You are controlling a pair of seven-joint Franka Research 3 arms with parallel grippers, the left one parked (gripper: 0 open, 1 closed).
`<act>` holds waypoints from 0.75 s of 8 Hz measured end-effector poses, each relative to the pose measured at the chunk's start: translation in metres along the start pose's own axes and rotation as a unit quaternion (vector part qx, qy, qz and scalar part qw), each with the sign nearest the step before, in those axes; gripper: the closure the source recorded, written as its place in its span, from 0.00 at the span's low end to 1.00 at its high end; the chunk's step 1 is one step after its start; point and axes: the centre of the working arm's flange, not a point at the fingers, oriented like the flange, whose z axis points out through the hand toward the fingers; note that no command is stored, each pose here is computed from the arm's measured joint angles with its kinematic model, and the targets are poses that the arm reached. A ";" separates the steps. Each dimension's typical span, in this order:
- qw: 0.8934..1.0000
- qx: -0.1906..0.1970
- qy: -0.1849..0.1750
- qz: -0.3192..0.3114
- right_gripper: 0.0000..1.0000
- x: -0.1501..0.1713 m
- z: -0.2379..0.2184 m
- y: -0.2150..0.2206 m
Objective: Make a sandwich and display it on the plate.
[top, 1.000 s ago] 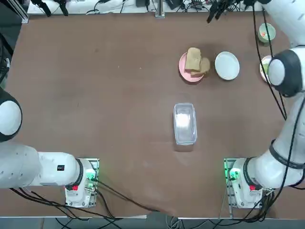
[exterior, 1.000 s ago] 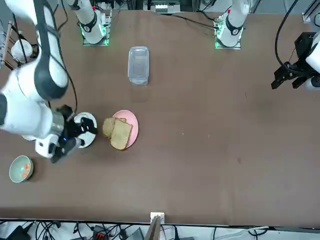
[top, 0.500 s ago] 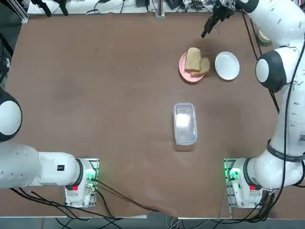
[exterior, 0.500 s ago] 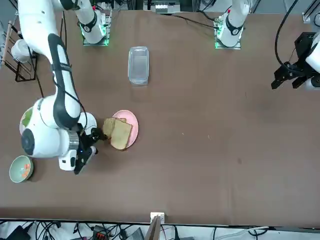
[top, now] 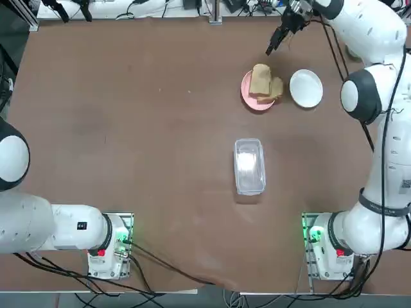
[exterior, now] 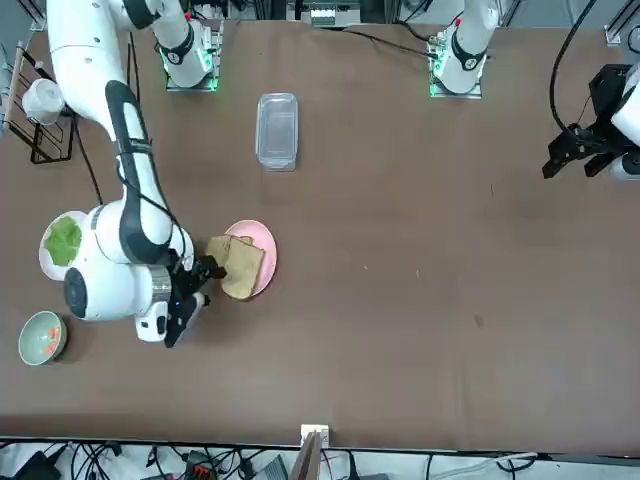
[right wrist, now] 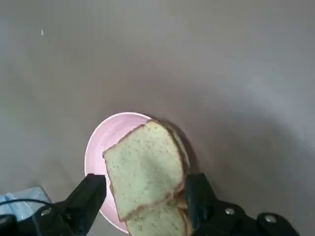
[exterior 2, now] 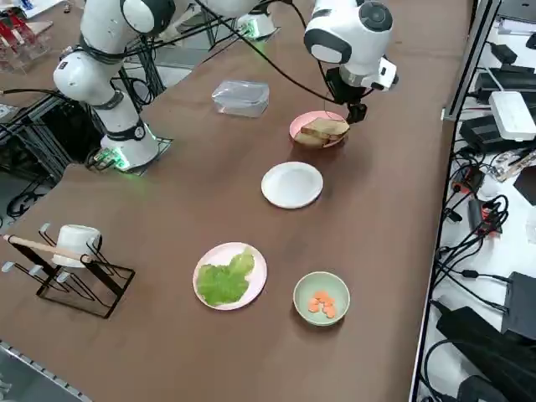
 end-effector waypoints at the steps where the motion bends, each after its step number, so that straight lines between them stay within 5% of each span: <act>1: 1.000 0.000 -0.003 -0.002 0.03 0.003 0.011 -0.001; 6: 1.000 -0.007 -0.006 0.019 0.09 -0.007 0.054 0.033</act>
